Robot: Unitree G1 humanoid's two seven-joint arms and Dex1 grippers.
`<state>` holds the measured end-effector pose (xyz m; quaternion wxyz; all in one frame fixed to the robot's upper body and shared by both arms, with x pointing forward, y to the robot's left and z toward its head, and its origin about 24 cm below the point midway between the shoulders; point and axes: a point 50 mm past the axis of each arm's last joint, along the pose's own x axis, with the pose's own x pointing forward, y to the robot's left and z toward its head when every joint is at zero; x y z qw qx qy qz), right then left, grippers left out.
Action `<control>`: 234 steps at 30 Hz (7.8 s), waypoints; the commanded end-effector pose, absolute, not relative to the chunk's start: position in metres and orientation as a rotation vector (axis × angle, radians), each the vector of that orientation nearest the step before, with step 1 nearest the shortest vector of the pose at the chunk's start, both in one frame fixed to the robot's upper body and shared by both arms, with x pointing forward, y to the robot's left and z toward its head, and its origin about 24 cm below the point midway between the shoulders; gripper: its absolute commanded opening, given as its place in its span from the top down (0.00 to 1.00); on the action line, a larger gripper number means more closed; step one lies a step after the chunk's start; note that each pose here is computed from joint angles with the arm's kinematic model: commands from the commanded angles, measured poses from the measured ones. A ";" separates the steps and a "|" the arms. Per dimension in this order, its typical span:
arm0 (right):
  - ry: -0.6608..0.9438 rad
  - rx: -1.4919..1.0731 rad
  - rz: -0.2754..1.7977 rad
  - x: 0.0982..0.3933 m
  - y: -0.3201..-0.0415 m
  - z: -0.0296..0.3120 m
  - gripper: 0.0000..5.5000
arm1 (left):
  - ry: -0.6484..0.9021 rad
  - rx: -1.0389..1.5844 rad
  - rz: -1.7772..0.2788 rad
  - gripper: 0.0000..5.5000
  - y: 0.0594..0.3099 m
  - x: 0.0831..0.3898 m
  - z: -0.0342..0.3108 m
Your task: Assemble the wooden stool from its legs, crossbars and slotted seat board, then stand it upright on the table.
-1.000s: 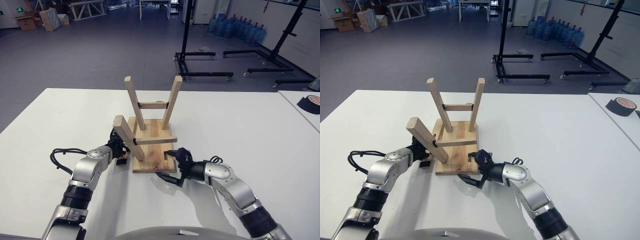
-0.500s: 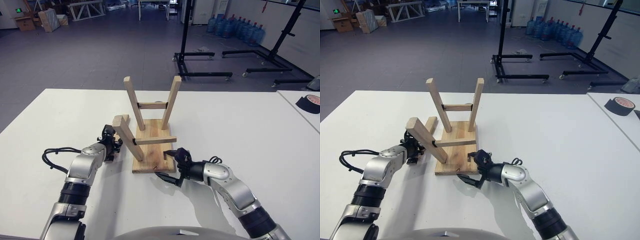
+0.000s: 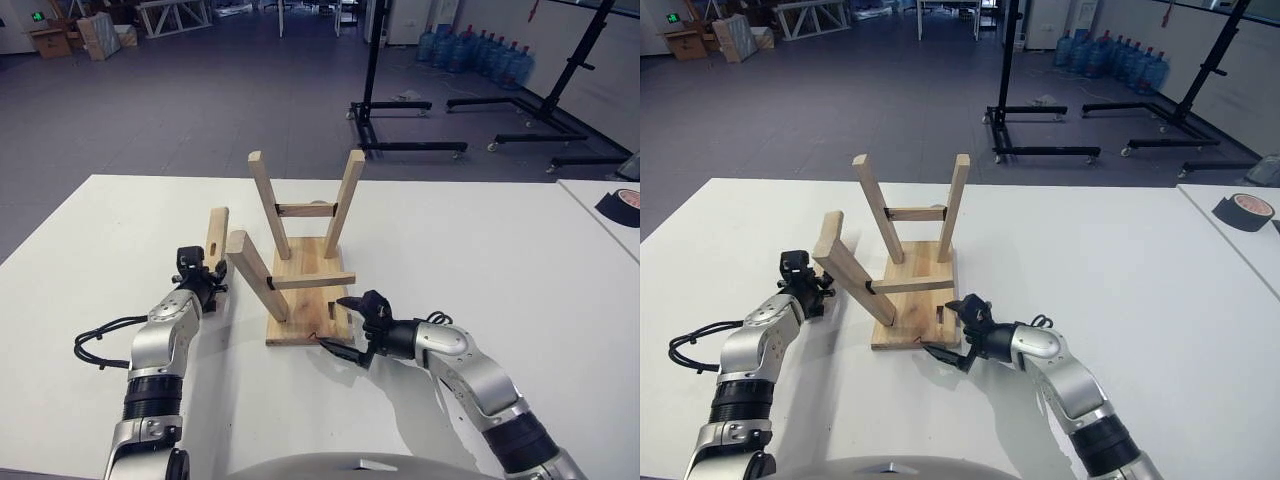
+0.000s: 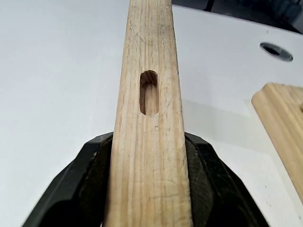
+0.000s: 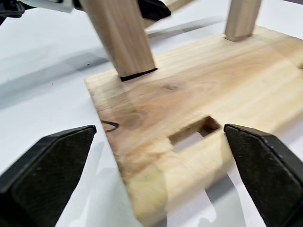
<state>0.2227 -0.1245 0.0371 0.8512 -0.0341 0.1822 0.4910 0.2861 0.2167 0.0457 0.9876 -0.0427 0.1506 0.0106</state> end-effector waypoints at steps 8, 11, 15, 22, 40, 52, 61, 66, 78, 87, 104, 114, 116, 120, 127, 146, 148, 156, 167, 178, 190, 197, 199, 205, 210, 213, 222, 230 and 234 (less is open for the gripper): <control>0.209 -0.014 0.863 0.265 -0.176 0.083 0.10 | -0.249 -0.058 -0.444 0.63 0.232 0.283 0.124; 0.067 0.082 0.839 0.277 -0.170 0.109 0.10 | -0.172 -0.052 -0.655 0.63 0.216 0.278 0.117; -0.031 0.149 0.765 0.291 -0.171 0.125 0.10 | -0.147 -0.030 -0.812 0.63 0.199 0.278 0.115; -0.130 0.440 0.930 0.285 -0.152 0.158 0.10 | -0.198 -0.051 -0.907 0.63 0.204 0.287 0.137; -0.106 0.759 1.299 0.211 -0.149 0.176 0.10 | 0.009 -0.464 -1.436 0.63 0.151 0.181 0.179; 0.100 0.807 1.337 0.209 -0.131 0.136 0.10 | 0.260 -0.560 -1.411 0.63 0.147 0.186 0.115; 0.154 0.844 1.395 0.206 -0.126 0.133 0.26 | 0.226 -0.535 -1.475 0.63 0.147 0.184 0.117; 0.135 0.926 1.390 0.206 -0.125 0.135 0.43 | 0.206 -0.568 -1.481 0.63 0.147 0.182 0.119; 0.093 0.925 1.418 0.204 -0.122 0.142 0.61 | 0.263 -0.548 -1.459 0.63 0.142 0.184 0.117; 0.014 0.793 1.387 0.206 -0.145 0.150 0.62 | 0.283 -0.643 -1.382 0.40 0.147 0.189 0.117; 0.056 0.502 1.219 0.240 -0.209 0.129 0.63 | 0.070 -0.817 -1.368 0.40 0.172 0.182 0.148; -0.044 0.432 1.271 0.257 -0.209 0.149 0.63 | -0.104 -0.741 -1.416 0.40 0.173 0.184 0.187; -0.046 0.432 1.268 0.260 -0.209 0.148 0.63 | -0.128 -0.732 -1.398 0.40 0.175 0.188 0.191; -0.036 0.451 1.273 0.266 -0.202 0.139 0.63 | -0.140 -0.730 -1.380 0.40 0.178 0.193 0.194; -0.005 0.452 1.279 0.272 -0.190 0.120 0.63 | -0.158 -0.716 -1.322 0.40 0.180 0.203 0.195; 0.164 -0.060 1.442 0.270 -0.196 0.135 0.63 | -0.153 -0.715 -1.205 0.40 0.190 0.211 0.180; 0.160 -0.073 1.449 0.272 -0.194 0.138 0.63 | -0.148 -0.711 -1.197 0.40 0.191 0.212 0.179; 0.172 -0.093 1.359 0.286 -0.190 0.154 0.63 | -0.148 -0.693 -1.203 0.40 0.184 0.207 0.176; 0.317 -0.383 1.452 0.283 -0.192 0.162 0.63 | -0.179 -0.695 -1.160 0.40 0.180 0.204 0.171; 0.348 -0.462 1.528 0.291 -0.173 0.212 0.63 | -0.359 -0.502 -0.888 0.40 0.217 0.217 0.197; 0.424 -0.490 1.448 0.301 -0.161 0.197 0.63 | -0.276 -0.480 -0.885 0.40 0.208 0.234 0.177; 0.488 -0.572 1.469 0.300 -0.152 0.198 0.63 | -0.242 -0.491 -0.884 0.40 0.199 0.234 0.166; 0.504 -0.597 1.471 0.301 -0.148 0.199 0.63 | -0.230 -0.500 -0.880 0.40 0.197 0.235 0.162; 0.507 -0.597 1.497 0.298 -0.132 0.202 0.63 | -0.208 -0.510 -0.873 0.40 0.192 0.236 0.155; 0.501 -0.550 1.499 0.297 -0.122 0.198 0.63 | -0.199 -0.507 -0.883 0.40 0.189 0.237 0.153; 0.486 -0.549 1.481 0.298 -0.118 0.194 0.63 | -0.196 -0.504 -0.888 0.40 0.188 0.237 0.152; 0.461 -0.534 1.470 0.292 -0.115 0.182 0.63 | -0.184 -0.501 -0.901 0.40 0.188 0.239 0.149; 0.436 -0.507 1.470 0.294 -0.108 0.184 0.63 | -0.178 -0.480 -0.918 0.40 0.184 0.240 0.147; 0.452 -0.483 1.457 0.294 -0.109 0.175 0.63 | -0.180 -0.480 -0.922 0.40 0.182 0.240 0.146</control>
